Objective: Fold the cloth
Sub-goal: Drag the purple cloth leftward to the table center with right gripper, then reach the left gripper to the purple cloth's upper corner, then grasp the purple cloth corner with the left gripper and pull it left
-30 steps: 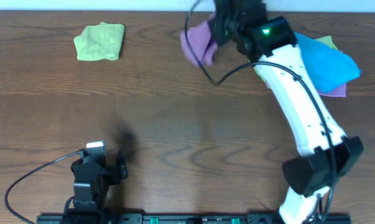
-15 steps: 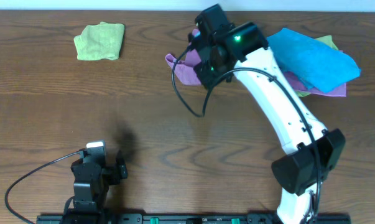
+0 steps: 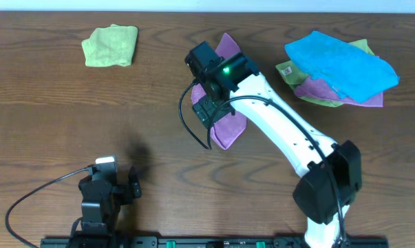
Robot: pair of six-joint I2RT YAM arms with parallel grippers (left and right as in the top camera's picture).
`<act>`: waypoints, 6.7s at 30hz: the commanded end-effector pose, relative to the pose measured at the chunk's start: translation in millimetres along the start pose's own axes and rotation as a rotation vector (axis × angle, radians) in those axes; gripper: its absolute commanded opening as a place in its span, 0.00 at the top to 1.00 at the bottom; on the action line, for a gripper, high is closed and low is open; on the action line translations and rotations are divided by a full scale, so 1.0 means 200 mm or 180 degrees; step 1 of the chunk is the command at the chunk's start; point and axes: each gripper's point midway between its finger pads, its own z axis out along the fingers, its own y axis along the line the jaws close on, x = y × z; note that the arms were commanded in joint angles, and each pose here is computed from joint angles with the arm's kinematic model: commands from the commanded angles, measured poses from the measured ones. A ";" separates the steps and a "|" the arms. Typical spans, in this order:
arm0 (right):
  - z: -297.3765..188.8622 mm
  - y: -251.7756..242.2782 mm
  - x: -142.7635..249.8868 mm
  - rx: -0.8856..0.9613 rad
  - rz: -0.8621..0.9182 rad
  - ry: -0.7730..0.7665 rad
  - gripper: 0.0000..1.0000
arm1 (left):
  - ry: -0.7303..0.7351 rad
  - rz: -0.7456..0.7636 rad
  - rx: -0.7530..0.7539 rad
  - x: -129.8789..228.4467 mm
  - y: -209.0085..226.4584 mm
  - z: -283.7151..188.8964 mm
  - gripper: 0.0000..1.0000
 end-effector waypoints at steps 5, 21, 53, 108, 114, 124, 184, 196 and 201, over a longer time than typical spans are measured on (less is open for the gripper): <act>-0.06 0.07 -0.12 -0.0159 -0.0020 -0.0518 0.01 | 0.0025 -0.0002 -0.0008 0.02 0.00 0.01 0.05; -0.04 0.02 0.10 -0.1337 0.0277 -0.0602 0.01 | 0.0025 -0.0002 -0.0008 0.02 0.00 0.01 0.05; -0.11 0.22 0.56 -0.1993 0.3199 0.0708 0.01 | 0.0025 -0.0002 -0.0008 0.02 0.00 0.01 0.05; -0.35 -0.19 0.43 -0.0808 0.3225 -0.1194 0.01 | -0.0067 -0.0394 0.1572 -0.57 -0.44 -0.34 0.05; -0.17 -0.18 0.49 -0.0831 0.3754 -0.1060 0.01 | 0.0182 -0.0046 0.1163 -0.89 -0.41 -0.25 0.05; 0.04 -0.05 0.41 -0.1560 0.3606 -0.1245 0.01 | 0.1088 0.0724 0.1138 -1.14 -0.55 0.04 0.05; 0.18 -0.15 0.41 -0.1999 0.3288 -0.1932 0.01 | 0.1306 0.2373 0.0336 -0.77 -1.34 1.26 0.01; 0.18 -0.15 0.41 -0.1970 0.3210 -0.1953 0.01 | 0.1208 0.2307 0.0275 -0.80 -1.35 1.27 0.54; 0.19 -0.14 0.41 -0.1945 0.3161 -0.1949 0.01 | 0.1244 0.2252 0.0257 -0.79 -1.34 1.26 0.85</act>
